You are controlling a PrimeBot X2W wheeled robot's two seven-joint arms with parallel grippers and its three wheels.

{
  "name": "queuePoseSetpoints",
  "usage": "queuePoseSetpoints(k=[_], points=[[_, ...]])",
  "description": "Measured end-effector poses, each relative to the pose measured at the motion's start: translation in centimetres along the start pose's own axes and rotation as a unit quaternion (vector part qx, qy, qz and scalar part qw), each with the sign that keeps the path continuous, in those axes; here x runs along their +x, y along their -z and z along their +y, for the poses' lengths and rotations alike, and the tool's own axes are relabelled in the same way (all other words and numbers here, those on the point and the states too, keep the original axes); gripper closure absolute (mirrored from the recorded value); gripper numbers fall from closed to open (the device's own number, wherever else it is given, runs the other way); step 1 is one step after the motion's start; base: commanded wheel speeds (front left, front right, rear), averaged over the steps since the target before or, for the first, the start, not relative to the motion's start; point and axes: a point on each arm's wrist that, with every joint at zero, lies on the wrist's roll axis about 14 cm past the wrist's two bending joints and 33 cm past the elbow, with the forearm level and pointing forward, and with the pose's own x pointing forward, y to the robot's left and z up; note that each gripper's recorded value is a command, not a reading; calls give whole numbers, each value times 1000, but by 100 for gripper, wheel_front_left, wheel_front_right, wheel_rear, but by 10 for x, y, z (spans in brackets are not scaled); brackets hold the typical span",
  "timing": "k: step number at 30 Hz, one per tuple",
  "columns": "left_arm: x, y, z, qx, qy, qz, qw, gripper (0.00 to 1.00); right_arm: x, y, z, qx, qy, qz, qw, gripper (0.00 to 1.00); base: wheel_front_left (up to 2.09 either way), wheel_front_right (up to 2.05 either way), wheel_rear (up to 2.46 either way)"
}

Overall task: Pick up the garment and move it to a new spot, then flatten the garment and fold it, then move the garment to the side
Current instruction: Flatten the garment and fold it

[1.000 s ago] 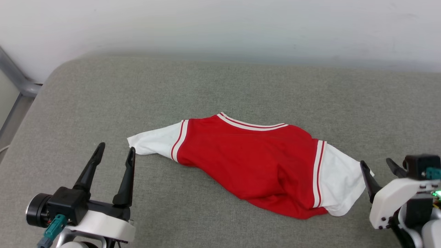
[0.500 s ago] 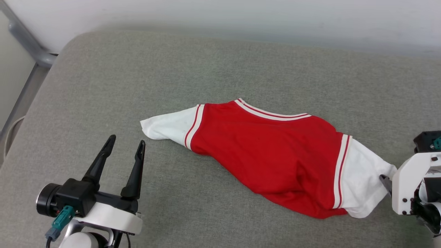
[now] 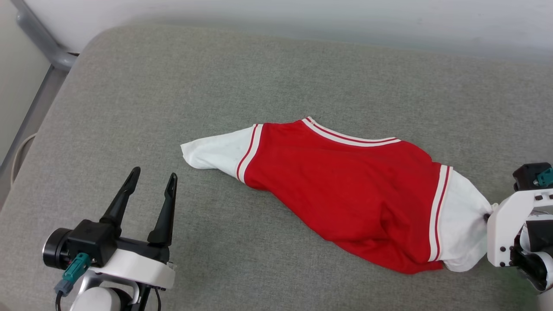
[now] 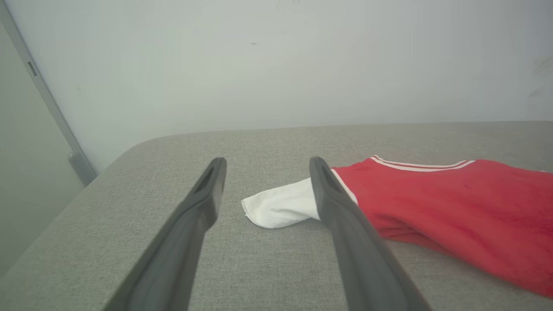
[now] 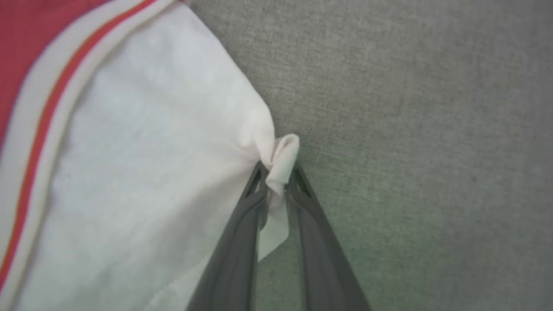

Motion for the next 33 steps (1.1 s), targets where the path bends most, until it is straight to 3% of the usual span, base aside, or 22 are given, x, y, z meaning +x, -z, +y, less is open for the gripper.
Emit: queuePoseSetpoints(k=[10, 17, 22, 28, 33], points=[[14, 10, -7, 1, 39, 33, 999, 0, -30, -14, -47, 24, 54, -63, 996, 100, 0, 0, 0], [59, 17, -20, -9, 107, 132, 985, 0, -32, -27, -54, 26, 58, -79, 995, 100, 0, 0, 0], [88, 31, -26, 3, 150, 244, 958, 0, -24, -34, -55, 21, 58, -79, 995, 100, 0, 0, 0], [103, 66, -25, 12, 167, 378, 911, 0, -14, -40, -53, 16, 55, -79, 995, 100, 0, 0, 0], [110, 96, -18, 29, 160, 446, 880, 0, -5, -39, -54, 14, 55, -74, 996, 100, 0, 0, 0]])
